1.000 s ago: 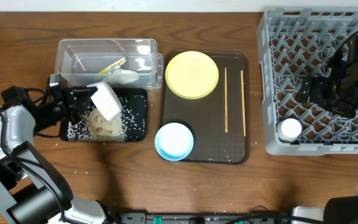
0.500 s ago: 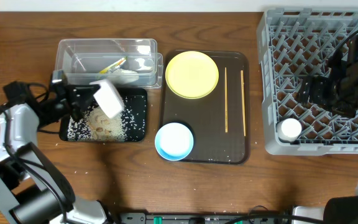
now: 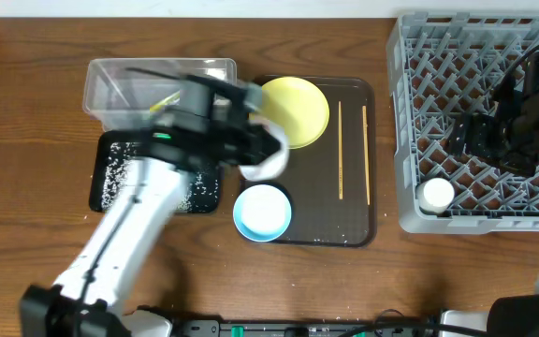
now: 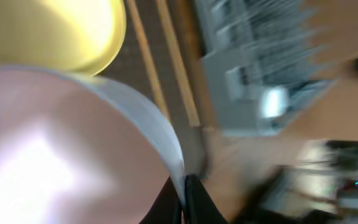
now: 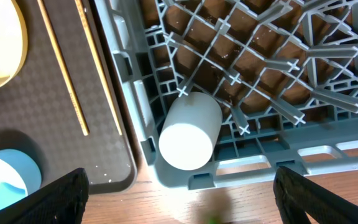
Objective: Sort waste into correct bins and load items into the dishwasher rack
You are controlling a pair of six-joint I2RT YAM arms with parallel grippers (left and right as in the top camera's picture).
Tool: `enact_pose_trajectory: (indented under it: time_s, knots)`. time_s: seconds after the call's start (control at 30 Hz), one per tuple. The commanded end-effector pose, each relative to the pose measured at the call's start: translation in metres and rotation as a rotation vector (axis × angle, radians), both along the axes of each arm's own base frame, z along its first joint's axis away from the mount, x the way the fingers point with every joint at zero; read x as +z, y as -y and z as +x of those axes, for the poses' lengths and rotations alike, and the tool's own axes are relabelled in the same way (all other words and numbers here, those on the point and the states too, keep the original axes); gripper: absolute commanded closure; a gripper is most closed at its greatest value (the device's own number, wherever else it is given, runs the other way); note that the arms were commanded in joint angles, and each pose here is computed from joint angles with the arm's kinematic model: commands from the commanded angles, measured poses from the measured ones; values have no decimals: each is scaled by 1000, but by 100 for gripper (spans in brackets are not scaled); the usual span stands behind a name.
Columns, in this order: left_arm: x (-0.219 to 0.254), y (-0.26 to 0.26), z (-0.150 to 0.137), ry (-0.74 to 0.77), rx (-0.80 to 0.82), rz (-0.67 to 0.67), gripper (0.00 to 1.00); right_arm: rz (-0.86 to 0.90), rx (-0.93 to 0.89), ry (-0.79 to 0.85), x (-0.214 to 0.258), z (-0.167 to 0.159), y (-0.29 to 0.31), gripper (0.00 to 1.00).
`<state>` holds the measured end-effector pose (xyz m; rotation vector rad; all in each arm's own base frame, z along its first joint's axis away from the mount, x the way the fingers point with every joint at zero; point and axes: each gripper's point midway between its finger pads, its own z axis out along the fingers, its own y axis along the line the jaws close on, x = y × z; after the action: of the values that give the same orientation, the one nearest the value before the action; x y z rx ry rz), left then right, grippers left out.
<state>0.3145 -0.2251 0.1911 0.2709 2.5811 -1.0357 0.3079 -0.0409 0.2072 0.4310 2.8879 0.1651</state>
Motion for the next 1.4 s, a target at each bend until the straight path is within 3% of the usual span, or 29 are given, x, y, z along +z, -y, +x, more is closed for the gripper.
enact_pose_trajectory:
  time_s: [0.0,0.13,0.3,0.7,0.73,0.8,0.9,1.07,1.37]
  knots:
    - [-44,8,11,134,53,351,94,6,24,19,5,2,-4,7]
    - [-69,50,1,256,-61,479,94,6,31,19,5,2,-7,7]
    - [-83,80,-9,335,-147,518,94,7,34,19,5,2,-8,7]
    - [-127,104,-36,277,-281,552,94,9,35,25,5,4,-8,8]
    - [-126,106,-38,281,-286,549,92,12,35,27,6,4,-8,8]
    - [-126,109,-41,284,-297,548,73,46,44,43,7,7,-14,8]
    - [-121,110,-41,292,-294,540,57,93,63,72,10,13,-24,9]
    - [-79,89,-21,281,-149,483,51,161,156,145,18,29,-58,12]
    - [25,-33,7,279,241,386,50,150,398,245,16,57,-148,19]
